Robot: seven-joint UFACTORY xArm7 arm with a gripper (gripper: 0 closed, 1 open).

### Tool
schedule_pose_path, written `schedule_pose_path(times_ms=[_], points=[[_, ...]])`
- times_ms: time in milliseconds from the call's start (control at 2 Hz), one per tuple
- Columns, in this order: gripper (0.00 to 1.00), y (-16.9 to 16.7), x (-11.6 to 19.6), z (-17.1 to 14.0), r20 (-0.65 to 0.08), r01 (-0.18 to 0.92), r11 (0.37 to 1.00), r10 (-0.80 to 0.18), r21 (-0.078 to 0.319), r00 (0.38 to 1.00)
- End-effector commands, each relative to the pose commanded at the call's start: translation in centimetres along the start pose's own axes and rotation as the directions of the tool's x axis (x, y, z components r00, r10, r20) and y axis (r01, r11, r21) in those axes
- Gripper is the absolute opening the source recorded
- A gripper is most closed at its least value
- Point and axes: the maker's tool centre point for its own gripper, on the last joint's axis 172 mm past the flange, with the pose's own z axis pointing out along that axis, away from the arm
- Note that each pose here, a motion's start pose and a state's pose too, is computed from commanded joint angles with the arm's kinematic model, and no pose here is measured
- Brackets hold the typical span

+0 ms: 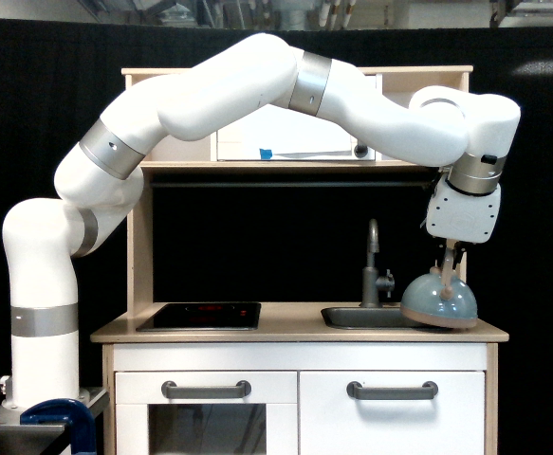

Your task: Place the teapot on the stove

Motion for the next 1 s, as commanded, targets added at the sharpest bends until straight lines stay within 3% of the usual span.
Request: schedule_pose_path(times_ms=[500, 1000], points=[[0.00, -4.6, -3.3, -1.8, 0.000, 0.000, 1.000, 0.000, 0.000, 1.000], [0.00, -14.7, -5.2, -2.7, 0.000, 0.000, 1.000, 0.000, 0.000, 1.000]])
